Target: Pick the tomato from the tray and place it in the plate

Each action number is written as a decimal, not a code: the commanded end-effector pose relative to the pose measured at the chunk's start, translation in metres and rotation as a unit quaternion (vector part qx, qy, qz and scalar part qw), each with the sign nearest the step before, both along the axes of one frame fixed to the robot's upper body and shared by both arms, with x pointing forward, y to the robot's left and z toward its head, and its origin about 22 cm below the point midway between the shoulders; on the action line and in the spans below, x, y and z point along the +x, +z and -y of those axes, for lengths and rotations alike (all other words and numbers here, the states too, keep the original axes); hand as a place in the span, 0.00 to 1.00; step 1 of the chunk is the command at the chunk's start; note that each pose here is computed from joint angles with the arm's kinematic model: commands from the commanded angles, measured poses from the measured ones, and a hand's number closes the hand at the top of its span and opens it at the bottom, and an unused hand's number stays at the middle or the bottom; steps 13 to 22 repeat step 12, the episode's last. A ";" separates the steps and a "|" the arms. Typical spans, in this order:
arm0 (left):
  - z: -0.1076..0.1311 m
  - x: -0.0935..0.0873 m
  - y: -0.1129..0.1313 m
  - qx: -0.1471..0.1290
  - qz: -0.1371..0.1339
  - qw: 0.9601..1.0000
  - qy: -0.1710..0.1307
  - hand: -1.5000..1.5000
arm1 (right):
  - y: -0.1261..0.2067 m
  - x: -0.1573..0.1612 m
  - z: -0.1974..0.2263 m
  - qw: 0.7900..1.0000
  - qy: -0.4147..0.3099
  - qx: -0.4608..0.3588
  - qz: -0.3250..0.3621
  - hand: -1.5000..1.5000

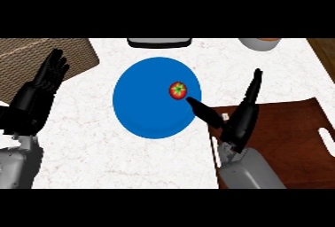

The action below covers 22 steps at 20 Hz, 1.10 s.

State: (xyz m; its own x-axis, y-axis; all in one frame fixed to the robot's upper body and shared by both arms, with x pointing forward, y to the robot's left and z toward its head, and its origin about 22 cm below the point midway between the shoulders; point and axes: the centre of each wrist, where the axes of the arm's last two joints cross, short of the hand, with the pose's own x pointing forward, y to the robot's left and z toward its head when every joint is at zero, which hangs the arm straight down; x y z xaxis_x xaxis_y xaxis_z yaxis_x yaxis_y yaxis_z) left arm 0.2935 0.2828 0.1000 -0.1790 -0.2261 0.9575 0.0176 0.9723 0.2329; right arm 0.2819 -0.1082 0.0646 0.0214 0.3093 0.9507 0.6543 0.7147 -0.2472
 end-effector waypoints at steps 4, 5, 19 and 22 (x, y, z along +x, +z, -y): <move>0.010 0.004 0.006 -0.005 0.001 1.000 -0.002 0.50 | -0.012 -0.076 0.034 1.000 -0.002 -0.006 -0.015 0.00; -0.006 0.008 0.014 0.003 0.014 1.000 -0.006 0.50 | -0.013 -0.091 0.040 1.000 -0.002 -0.003 -0.011 0.00; -0.009 0.005 0.005 0.006 0.001 1.000 -0.007 0.50 | -0.009 -0.097 0.053 0.998 -0.022 -0.053 -0.016 0.00; -0.009 0.005 0.005 0.006 0.001 1.000 -0.007 0.50 | -0.009 -0.097 0.053 0.998 -0.022 -0.053 -0.016 0.00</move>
